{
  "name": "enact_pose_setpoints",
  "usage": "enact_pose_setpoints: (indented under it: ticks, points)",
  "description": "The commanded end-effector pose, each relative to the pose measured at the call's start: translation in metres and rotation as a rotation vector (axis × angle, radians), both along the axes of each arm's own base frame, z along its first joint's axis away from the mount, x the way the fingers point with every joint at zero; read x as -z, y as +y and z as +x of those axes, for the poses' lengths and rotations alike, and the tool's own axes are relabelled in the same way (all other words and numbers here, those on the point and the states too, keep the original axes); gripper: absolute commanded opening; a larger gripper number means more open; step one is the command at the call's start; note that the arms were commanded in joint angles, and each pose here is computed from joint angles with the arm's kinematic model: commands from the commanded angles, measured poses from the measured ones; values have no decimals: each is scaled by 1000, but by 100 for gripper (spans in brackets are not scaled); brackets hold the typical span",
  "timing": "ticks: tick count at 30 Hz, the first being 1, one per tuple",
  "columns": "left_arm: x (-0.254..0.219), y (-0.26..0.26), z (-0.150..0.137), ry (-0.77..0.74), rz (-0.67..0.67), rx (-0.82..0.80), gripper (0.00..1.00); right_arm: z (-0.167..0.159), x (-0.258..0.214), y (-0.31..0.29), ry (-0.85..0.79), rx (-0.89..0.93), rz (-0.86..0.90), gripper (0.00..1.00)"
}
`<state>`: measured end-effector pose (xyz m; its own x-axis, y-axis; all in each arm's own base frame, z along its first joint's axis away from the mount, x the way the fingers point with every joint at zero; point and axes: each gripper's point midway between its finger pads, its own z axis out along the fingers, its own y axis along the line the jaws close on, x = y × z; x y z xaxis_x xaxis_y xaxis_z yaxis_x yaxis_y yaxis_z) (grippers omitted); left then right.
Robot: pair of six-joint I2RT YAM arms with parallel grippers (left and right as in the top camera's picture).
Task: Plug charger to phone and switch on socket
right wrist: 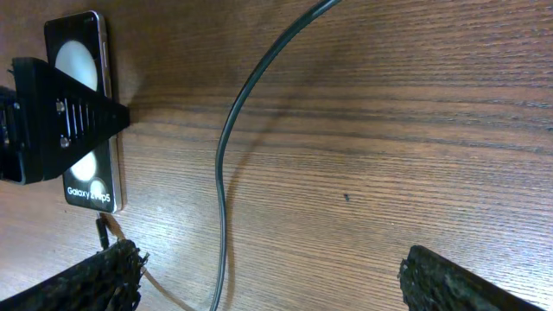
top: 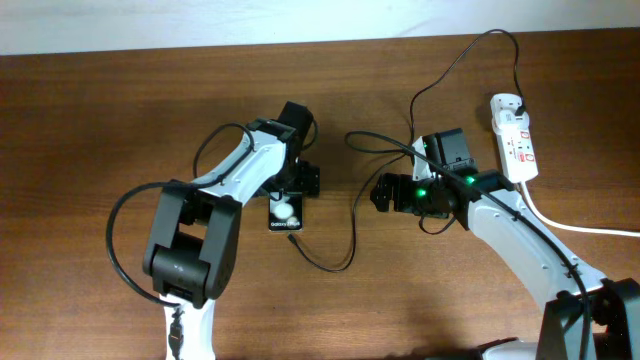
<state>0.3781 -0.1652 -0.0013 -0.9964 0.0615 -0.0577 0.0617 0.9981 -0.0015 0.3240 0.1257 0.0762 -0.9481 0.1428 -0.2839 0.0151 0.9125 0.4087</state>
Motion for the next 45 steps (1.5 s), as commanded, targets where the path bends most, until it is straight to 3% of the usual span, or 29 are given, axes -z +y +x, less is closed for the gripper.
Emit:
enact_pose_setpoints:
  ticks: [1, 33, 43, 44, 45]
  points:
    - [16, -3, -16, 60, -6, 25, 99, 7, -13, -1, -42, 11, 3, 99]
    - [16, 15, -7, 30, 45, -17, 99, 7, -13, -1, -42, 11, 3, 99]
    - [25, 13, -21, 75, 27, -64, 99, 7, -13, -1, -42, 11, 3, 98]
    - [25, 12, -21, 74, 27, -63, 98, 7, -13, -1, -42, 11, 3, 99]
    - [25, 12, -22, 74, 27, -61, 86, 7, -13, -1, -42, 11, 3, 99]
